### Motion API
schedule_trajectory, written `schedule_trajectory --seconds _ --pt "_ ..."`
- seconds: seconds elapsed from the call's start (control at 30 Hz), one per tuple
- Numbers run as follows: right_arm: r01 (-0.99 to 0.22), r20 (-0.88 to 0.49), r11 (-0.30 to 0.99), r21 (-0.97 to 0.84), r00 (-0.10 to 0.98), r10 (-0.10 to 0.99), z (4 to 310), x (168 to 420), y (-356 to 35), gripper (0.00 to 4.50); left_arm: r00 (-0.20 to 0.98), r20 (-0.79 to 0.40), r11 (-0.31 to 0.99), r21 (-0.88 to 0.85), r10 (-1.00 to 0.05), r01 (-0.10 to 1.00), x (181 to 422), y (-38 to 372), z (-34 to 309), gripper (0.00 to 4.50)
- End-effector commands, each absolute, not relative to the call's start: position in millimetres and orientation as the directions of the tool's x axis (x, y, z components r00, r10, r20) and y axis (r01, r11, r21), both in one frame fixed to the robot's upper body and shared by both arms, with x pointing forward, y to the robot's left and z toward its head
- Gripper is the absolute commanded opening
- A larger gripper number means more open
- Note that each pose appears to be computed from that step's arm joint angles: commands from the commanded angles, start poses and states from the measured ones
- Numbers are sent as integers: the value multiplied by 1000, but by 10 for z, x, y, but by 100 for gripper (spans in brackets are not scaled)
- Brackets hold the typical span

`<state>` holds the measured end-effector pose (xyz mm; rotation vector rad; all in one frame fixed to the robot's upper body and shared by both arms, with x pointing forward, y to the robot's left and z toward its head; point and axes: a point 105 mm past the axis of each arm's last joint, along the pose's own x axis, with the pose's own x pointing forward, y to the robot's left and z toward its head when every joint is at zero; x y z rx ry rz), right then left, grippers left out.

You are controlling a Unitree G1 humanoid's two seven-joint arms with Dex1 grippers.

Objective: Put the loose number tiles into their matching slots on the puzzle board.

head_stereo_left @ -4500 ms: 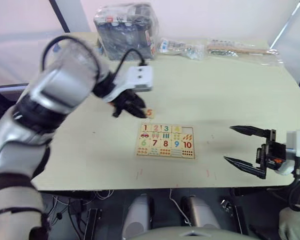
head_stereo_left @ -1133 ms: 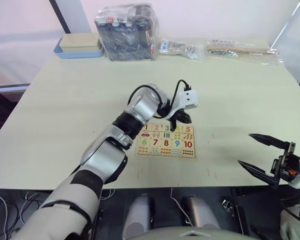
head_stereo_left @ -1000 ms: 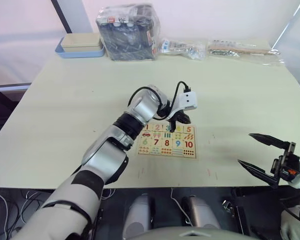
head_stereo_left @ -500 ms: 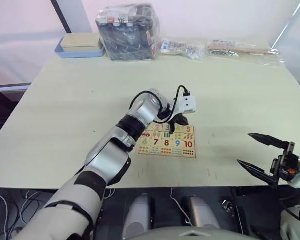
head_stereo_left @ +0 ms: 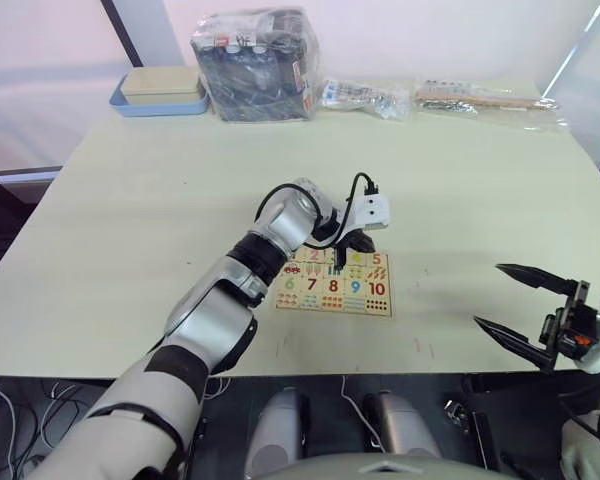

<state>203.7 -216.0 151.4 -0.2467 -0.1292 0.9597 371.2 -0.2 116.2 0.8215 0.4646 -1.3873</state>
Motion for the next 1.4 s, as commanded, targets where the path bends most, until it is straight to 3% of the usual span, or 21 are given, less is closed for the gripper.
schedule_trajectory --seconds 0.03,0.33,0.53,0.63,0.8,1.17,1.27,1.4 --pt "-788 8 538 -299 562 827 1600 2038 -2154 450 162 -711 -28 249 -685 968 3703 -26 1216 2" --pt "-793 13 533 -296 555 832 1595 2060 -2121 450 197 -489 103 213 -850 972 3705 91 1635 2" --pt "-793 55 546 -270 553 831 1635 2182 -2048 450 363 -199 343 128 -910 931 3632 525 1913 2" --pt "-790 69 552 -266 556 828 1660 2270 -1997 450 474 -67 466 108 -878 878 3573 770 1981 2" --pt "-779 63 562 -280 569 820 1672 2455 -1863 450 660 43 662 79 -750 746 3372 1247 1922 2" --pt "-834 -6 519 -188 529 849 1560 2541 -1885 450 799 67 801 26 -598 598 2790 1767 1692 2" --pt "-829 -35 536 -160 547 836 1467 2505 -2085 450 819 7 819 -5 -574 574 2501 2026 1480 85" --pt "-821 -56 551 -152 564 824 1402 2439 -2245 450 832 -29 832 -28 -554 554 2325 2194 1377 242"
